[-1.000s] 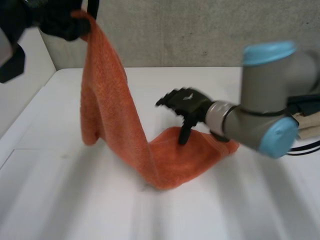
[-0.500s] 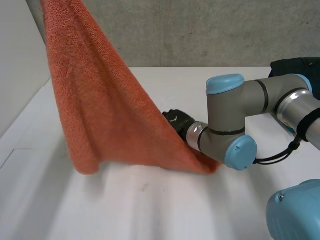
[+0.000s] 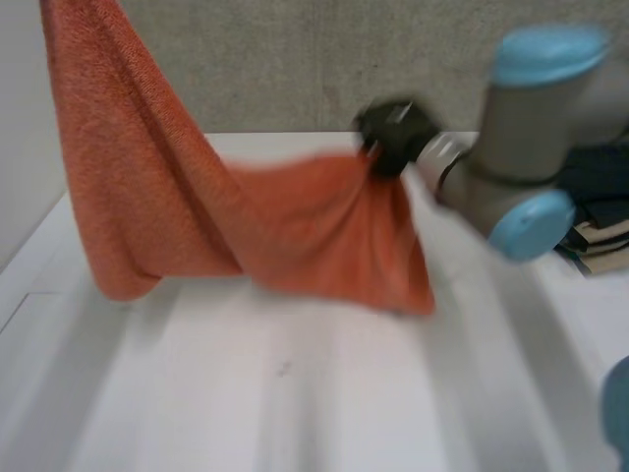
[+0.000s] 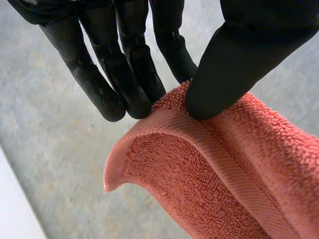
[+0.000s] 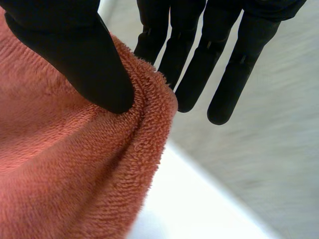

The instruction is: Fold the laundry.

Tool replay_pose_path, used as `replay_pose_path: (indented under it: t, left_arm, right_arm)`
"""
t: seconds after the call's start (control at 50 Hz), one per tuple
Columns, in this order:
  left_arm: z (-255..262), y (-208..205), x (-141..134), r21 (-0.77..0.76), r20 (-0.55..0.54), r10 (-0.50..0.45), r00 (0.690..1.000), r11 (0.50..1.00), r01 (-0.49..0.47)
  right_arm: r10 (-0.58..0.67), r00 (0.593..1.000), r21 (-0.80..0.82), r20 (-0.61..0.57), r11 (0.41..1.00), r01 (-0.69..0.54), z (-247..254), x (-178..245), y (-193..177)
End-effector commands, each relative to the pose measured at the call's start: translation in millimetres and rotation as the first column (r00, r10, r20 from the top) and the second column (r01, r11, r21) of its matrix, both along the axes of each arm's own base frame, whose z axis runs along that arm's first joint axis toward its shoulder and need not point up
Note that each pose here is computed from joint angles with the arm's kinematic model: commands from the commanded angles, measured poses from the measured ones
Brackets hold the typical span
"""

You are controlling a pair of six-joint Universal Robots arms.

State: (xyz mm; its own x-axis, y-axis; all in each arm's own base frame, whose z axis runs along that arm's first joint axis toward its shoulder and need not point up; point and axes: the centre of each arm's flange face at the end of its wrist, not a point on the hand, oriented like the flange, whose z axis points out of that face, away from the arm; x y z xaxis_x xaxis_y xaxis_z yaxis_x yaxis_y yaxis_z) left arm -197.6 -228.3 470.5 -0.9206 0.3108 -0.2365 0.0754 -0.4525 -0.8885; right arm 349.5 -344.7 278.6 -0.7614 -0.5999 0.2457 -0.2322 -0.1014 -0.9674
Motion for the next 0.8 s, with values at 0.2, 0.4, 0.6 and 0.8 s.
replay_pose_path:
  t: [0.2, 0.4, 0.6, 0.8]
  left_arm:
    - [-91.1, -76.5, 3.0, 0.281, 0.054, 0.088, 0.995, 0.954, -0.100]
    - [-229.9, -79.6, -7.0, 0.573, 0.338, -0.026, 0.941, 0.799, -0.184]
    - [-272.4, -71.3, -18.8, 0.613, 0.509, -0.112, 0.853, 0.743, -0.269]
    - [-204.2, -59.7, -21.6, 0.530, 0.388, 0.005, 0.922, 0.817, -0.227]
  right_arm:
    - [-0.064, 0.997, -0.007, 0.050, 0.998, 0.064, 42.8, -72.8, 30.9]
    - [0.101, 0.974, 0.268, -0.203, 0.962, -0.044, -82.4, -83.2, 78.6]
    - [0.111, 0.947, 0.288, -0.303, 0.958, -0.020, -112.6, -87.0, 78.1]
    - [-0.093, 0.967, 0.211, -0.237, 0.967, 0.144, -62.3, -115.5, 84.5]
